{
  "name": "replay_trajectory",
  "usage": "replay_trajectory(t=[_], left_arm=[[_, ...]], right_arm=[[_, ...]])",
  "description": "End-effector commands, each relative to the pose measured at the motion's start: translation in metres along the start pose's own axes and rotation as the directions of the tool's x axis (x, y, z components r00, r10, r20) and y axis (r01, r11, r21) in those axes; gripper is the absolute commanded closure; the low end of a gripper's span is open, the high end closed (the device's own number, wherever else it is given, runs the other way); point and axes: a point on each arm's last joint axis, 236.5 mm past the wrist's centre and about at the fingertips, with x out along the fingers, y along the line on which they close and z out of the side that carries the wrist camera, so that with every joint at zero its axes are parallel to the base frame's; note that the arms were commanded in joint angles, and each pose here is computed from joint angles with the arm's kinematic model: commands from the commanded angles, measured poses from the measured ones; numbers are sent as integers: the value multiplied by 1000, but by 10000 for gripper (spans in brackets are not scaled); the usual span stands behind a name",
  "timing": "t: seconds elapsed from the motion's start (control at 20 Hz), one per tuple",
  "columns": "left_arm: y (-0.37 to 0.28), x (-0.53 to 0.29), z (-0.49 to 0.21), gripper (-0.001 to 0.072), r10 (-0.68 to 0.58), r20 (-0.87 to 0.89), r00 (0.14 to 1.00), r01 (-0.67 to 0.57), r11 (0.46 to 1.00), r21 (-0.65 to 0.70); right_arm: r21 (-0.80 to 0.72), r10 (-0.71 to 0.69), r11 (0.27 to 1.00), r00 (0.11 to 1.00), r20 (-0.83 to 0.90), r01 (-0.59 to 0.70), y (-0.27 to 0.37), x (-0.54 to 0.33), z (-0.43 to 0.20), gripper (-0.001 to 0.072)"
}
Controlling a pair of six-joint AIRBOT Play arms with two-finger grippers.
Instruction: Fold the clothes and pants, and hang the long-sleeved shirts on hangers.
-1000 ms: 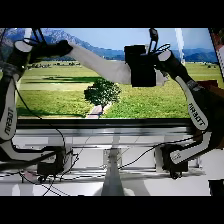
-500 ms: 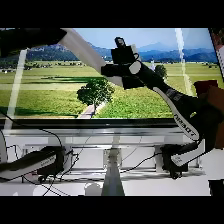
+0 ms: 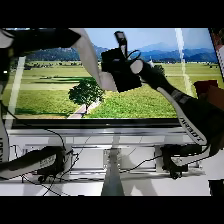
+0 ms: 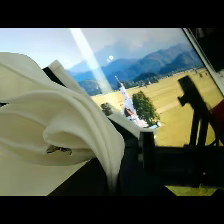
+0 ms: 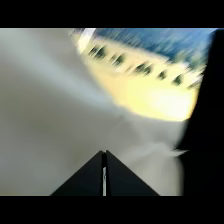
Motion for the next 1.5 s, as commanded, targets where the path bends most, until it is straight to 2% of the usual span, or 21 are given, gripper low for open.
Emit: replay_trajectory(t=[0.0,0.1,0.2,0.35,0.4,0.45,0.5,0.6,0.75,0.9,1.0,1.1,1.15,1.2,1.25,1.45], left_arm=[[-42,68,-9,691,-89,56,994,93,993,-72],[-70,120,-22,691,-130,117,985,153,965,-211],[-89,169,-54,690,-112,134,985,150,935,-323],[-114,220,-117,679,-84,77,993,105,940,-324],[-117,230,-127,567,-64,83,994,87,944,-318],[-115,237,-131,153,-27,108,994,60,947,-316],[-109,240,-129,18,17,146,989,30,948,-318],[-99,237,-116,5,72,207,976,-2,947,-321],[-87,222,-86,5,89,260,962,-14,961,-278],[-88,198,-53,5,43,281,959,-8,992,-126],[-91,182,-44,6,-1,235,972,5,1000,-16],[-90,168,-43,7,-30,173,984,26,999,27],[-89,163,-44,7,-42,144,989,39,999,26],[-87,160,-47,7,-51,116,992,49,999,25],[-85,159,-51,8,-57,92,994,55,998,22],[-82,162,-65,8,-71,30,997,70,997,16]], right_arm=[[14,-143,990,980,139,142,-80,-60,65,694],[69,-219,975,956,193,209,-127,-101,91,694],[118,-274,960,942,192,255,-164,-134,97,694],[174,-310,942,943,118,288,-202,-161,80,694],[184,-318,937,943,97,297,-211,-166,75,693],[193,-328,932,941,86,307,-219,-171,72,693],[193,-340,927,937,80,320,-225,-175,71,693],[173,-372,918,926,70,356,-236,-181,68,694],[122,-443,891,897,18,437,-266,-188,52,695],[281,-424,850,895,-138,446,-307,-191,1,696],[378,-301,841,914,-271,388,-316,-189,-47,696],[458,-48,865,942,-331,205,-293,-181,-82,695],[514,45,846,942,-333,141,-284,-177,-91,619],[540,75,831,937,-342,131,-284,-172,-99,293],[562,79,814,930,-360,148,-287,-166,-108,66],[596,80,783,922,-378,177,-288,-127,-125,56]])
